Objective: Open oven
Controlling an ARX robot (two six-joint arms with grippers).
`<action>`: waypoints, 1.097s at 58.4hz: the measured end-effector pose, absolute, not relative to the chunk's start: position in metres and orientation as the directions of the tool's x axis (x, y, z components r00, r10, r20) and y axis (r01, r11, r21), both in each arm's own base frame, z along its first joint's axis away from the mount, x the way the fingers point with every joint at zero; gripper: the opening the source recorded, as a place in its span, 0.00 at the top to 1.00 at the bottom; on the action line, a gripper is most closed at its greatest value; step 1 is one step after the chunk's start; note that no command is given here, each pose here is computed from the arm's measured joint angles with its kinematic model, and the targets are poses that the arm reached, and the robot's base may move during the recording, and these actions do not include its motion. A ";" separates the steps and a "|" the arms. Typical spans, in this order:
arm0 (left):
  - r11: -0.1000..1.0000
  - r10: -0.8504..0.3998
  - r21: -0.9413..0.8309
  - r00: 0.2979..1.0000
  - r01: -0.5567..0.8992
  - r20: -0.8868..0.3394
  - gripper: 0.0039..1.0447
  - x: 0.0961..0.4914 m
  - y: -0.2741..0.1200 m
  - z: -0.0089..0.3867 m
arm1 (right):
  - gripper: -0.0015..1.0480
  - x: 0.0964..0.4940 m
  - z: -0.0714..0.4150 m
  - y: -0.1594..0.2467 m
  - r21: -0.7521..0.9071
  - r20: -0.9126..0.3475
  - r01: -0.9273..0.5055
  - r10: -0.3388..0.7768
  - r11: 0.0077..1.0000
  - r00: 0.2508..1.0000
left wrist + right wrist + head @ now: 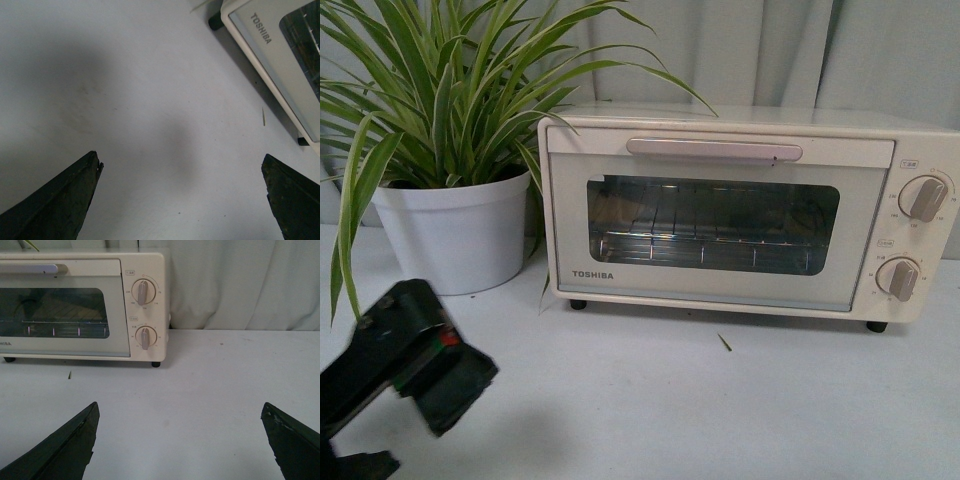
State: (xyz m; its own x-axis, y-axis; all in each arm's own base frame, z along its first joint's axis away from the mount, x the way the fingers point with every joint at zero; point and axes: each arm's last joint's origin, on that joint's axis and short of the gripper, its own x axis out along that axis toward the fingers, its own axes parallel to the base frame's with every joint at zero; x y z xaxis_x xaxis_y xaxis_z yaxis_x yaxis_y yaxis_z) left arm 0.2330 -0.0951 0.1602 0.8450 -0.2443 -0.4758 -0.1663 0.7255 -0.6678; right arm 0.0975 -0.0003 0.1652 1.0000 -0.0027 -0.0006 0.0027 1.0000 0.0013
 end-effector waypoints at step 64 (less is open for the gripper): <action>0.620 -0.266 -0.748 0.834 -0.236 -0.484 0.06 0.297 -0.140 0.150 | 0.09 0.110 0.179 0.004 0.205 -0.228 -0.165 0.211 0.965 0.951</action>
State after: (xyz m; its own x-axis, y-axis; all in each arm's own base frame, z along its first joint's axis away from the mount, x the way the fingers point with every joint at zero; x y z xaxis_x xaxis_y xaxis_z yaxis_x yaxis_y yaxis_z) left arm 0.2969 -0.1404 0.1501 0.8336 -0.2660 -0.4842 -0.2365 0.6203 -0.7479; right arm 0.1098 0.0040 0.1794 0.9506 0.2108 -0.2279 -0.1647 0.9647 0.2053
